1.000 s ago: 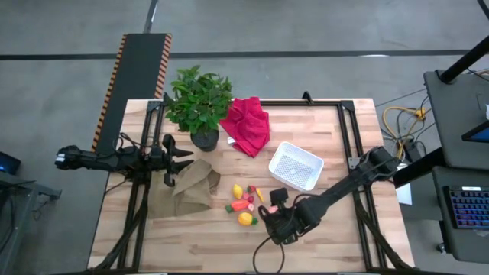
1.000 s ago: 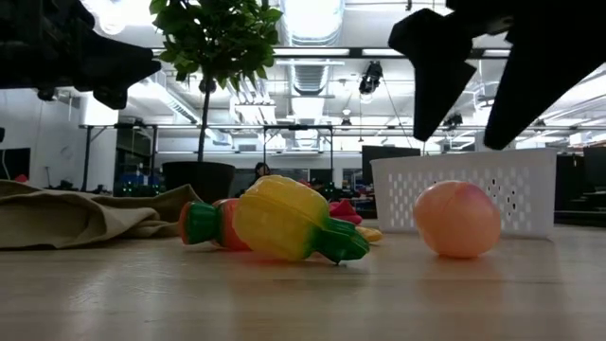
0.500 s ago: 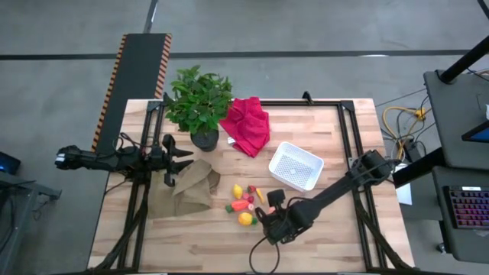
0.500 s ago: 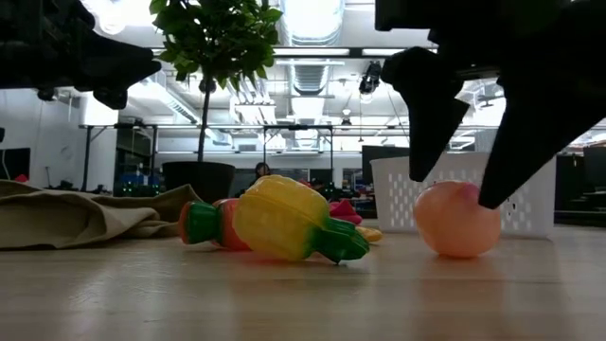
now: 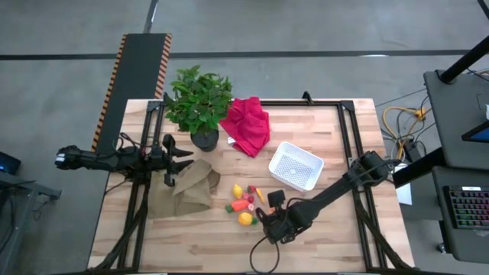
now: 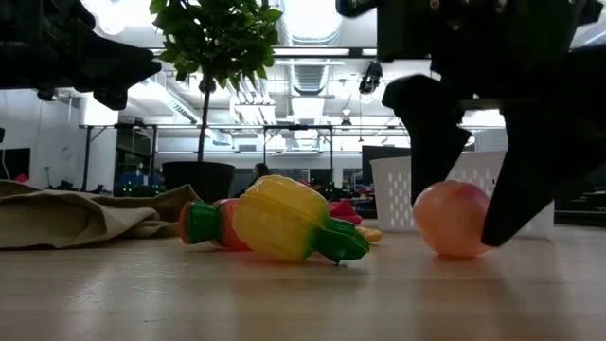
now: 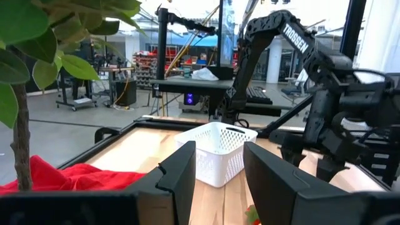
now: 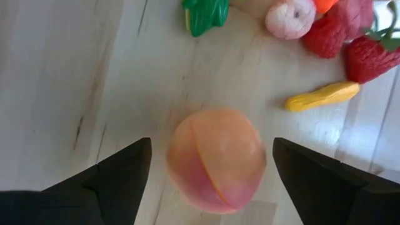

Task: Pick and placing Produce into tupperware
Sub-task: Put the pink peach into the white bin

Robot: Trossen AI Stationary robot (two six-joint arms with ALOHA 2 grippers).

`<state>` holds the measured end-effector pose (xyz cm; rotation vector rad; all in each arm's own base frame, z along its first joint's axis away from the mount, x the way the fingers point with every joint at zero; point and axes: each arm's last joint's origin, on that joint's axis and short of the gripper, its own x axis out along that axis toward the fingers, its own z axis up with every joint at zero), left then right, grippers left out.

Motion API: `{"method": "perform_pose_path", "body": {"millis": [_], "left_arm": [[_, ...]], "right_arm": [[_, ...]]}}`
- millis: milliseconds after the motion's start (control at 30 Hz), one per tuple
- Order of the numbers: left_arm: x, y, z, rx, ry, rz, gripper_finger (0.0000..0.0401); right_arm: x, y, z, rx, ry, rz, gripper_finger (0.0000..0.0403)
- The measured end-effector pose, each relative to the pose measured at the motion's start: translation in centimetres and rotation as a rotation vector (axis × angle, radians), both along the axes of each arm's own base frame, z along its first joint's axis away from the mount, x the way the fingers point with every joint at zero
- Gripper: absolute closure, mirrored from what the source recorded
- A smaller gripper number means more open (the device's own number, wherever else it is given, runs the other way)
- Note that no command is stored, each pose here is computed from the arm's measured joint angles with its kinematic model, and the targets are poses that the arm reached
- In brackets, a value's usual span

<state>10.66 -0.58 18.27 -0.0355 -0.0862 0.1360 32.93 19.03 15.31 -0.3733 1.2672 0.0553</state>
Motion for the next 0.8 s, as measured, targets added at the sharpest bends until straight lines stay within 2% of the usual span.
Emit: {"method": "perform_pose_path", "body": {"millis": [500, 800], "left_arm": [[0.0, 0.0, 0.0, 0.000, 0.000, 0.000, 0.0280], [0.0, 0.0, 0.0, 0.000, 0.000, 0.000, 0.0280]], "right_arm": [[-0.5, -0.4, -1.1, -0.012, 0.006, -0.007, 0.0083], [-0.5, -0.5, -1.1, -0.018, 0.006, -0.010, 0.0157]]}}
